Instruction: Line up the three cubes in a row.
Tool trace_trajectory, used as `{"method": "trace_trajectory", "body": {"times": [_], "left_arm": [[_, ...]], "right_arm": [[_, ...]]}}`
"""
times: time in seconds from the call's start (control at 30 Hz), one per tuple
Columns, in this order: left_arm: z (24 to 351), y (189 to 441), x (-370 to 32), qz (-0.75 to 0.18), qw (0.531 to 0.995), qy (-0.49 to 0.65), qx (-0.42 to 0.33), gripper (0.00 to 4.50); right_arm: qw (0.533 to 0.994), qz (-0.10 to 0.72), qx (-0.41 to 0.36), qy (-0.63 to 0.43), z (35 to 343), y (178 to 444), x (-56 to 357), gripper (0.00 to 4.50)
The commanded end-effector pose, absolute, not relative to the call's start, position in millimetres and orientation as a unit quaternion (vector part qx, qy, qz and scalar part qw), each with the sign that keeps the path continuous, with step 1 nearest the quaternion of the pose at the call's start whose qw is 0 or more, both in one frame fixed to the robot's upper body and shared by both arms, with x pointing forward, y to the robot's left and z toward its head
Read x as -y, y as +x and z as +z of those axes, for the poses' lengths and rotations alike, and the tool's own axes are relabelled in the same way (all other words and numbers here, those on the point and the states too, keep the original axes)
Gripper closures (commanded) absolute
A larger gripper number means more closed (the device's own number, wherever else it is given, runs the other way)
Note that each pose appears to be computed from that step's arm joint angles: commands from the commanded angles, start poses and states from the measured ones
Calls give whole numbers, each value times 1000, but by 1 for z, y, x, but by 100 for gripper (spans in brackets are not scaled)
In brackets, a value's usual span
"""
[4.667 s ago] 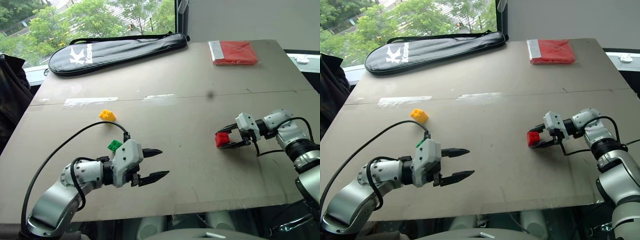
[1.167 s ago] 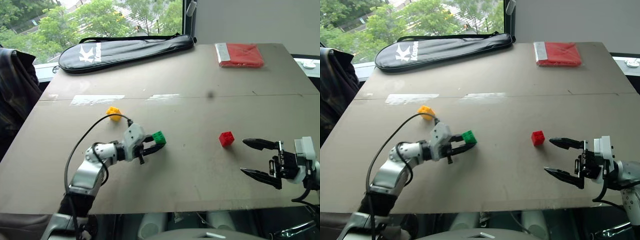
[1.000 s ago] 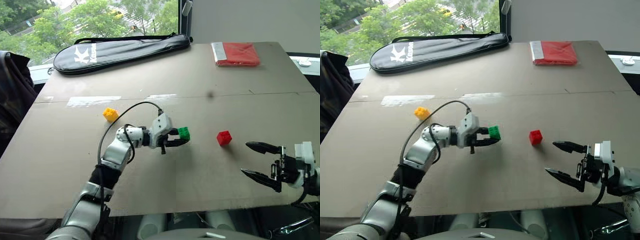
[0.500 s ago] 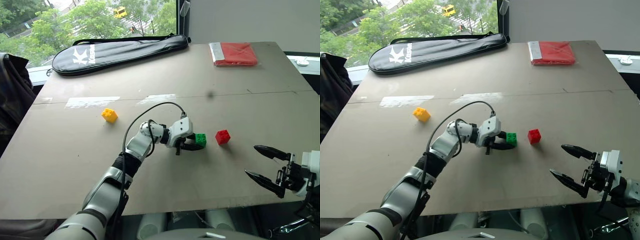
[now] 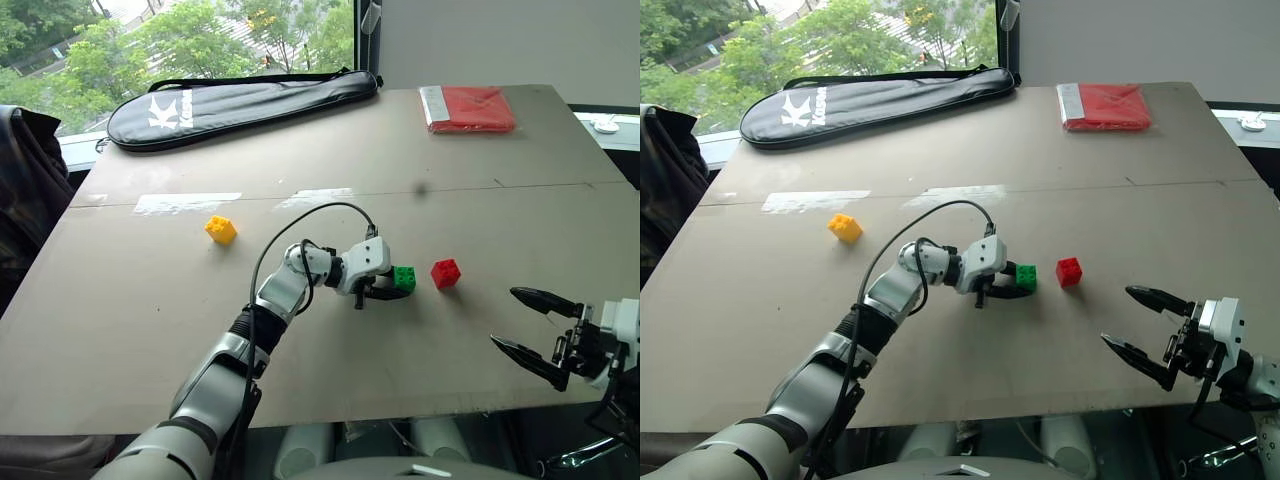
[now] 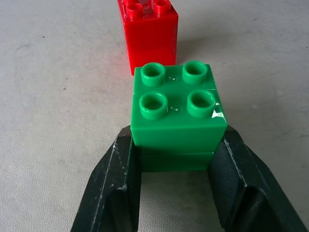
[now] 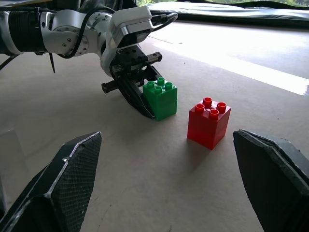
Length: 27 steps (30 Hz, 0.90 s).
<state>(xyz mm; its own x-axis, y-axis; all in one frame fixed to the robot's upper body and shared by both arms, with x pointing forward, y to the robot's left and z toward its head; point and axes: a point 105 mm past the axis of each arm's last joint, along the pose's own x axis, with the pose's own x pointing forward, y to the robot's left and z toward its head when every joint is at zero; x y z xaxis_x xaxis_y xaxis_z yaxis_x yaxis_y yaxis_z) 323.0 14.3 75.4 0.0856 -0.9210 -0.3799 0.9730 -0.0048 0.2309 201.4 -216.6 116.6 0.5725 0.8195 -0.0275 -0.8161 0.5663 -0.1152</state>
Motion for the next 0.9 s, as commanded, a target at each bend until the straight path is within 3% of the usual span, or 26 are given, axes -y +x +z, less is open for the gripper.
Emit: {"method": "trace_trajectory", "body": {"times": [0.03, 0.2, 0.4, 0.43, 0.63, 0.8, 0.9], "left_arm": [[70, 328, -17, -661, 709, 237, -70, 320], [68, 328, -18, -661, 710, 233, -72, 320], [66, 330, -20, -654, 715, 238, -73, 26], [65, 332, -20, -649, 717, 243, -74, 11], [71, 328, -27, -653, 721, 224, -61, 11], [75, 310, -47, -665, 717, 204, -59, 11], [74, 305, -63, -639, 740, 195, -73, 11]], "right_arm": [[886, 458, 29, -67, 123, 203, 217, 0], [886, 457, 30, -69, 125, 204, 216, 0], [885, 459, 30, -71, 126, 205, 214, 0], [885, 459, 30, -71, 126, 205, 214, 0], [884, 461, 30, -70, 126, 205, 213, 0], [881, 467, 28, -69, 126, 204, 211, 0], [877, 474, 29, -67, 126, 204, 208, 0]]}}
